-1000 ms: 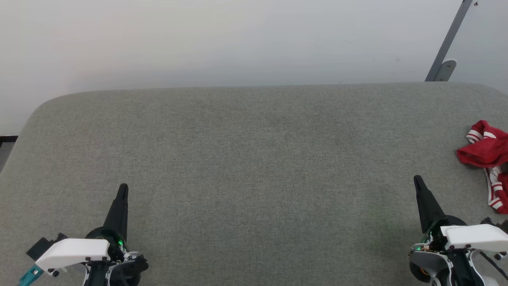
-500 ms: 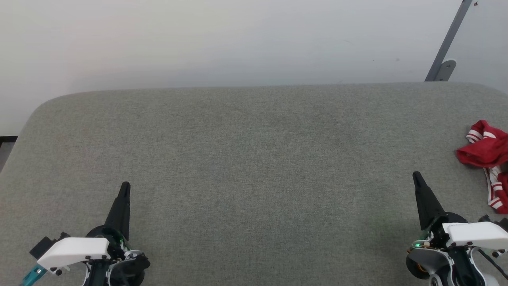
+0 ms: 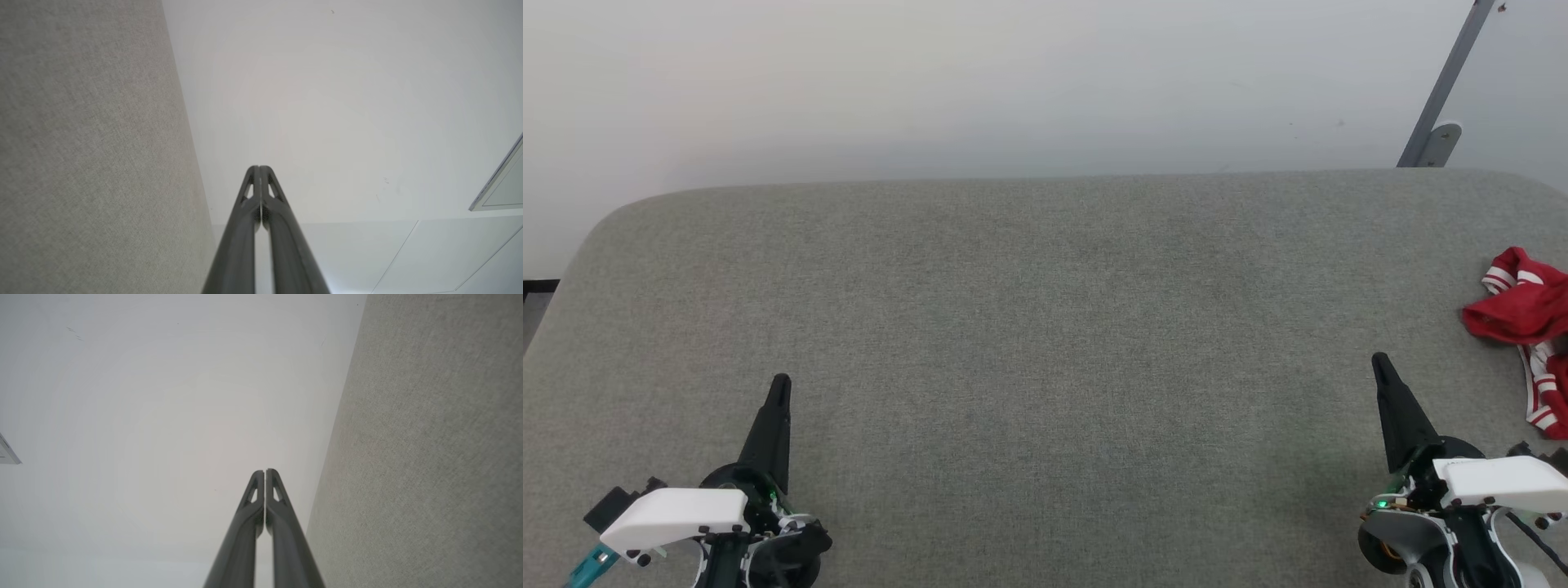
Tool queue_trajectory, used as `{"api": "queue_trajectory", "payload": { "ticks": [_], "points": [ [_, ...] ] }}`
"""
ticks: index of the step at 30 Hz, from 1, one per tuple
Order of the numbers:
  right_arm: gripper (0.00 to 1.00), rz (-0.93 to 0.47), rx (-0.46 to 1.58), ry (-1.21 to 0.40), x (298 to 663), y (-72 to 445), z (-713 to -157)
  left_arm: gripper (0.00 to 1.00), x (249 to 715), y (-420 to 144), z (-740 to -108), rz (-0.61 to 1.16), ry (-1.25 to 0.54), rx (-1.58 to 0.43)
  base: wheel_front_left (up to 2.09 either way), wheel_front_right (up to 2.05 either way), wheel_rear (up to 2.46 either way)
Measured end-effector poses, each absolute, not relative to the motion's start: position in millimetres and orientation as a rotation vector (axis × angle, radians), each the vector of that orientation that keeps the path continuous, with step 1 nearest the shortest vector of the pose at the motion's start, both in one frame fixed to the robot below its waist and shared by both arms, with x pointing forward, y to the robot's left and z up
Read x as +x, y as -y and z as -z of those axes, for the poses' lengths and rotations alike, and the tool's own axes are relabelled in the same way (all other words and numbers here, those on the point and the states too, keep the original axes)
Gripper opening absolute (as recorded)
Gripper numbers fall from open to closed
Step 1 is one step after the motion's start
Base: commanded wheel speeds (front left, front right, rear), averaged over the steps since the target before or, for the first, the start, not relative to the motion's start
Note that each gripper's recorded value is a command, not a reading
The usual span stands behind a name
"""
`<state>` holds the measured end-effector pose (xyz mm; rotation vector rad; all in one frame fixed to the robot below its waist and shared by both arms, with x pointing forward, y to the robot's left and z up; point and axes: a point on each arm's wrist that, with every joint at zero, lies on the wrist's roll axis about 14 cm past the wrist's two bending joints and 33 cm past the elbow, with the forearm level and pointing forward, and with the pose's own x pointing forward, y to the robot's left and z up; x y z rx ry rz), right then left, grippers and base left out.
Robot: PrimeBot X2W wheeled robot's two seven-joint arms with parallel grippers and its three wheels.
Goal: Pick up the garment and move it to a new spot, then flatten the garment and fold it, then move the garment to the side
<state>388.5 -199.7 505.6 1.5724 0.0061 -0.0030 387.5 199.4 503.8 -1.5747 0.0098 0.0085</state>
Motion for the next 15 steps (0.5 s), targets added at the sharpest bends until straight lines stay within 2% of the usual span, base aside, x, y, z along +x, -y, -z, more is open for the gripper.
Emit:
{"api": "queue_trajectory", "payload": {
  "ticks": [15],
  "points": [
    [0.00,0.003,1.572,-0.006,388.5,199.7,-505.6,0.00,387.5,-199.4,-503.8,-0.008,-0.010,-1.575,0.00,0.00,0.00]
  ]
}}
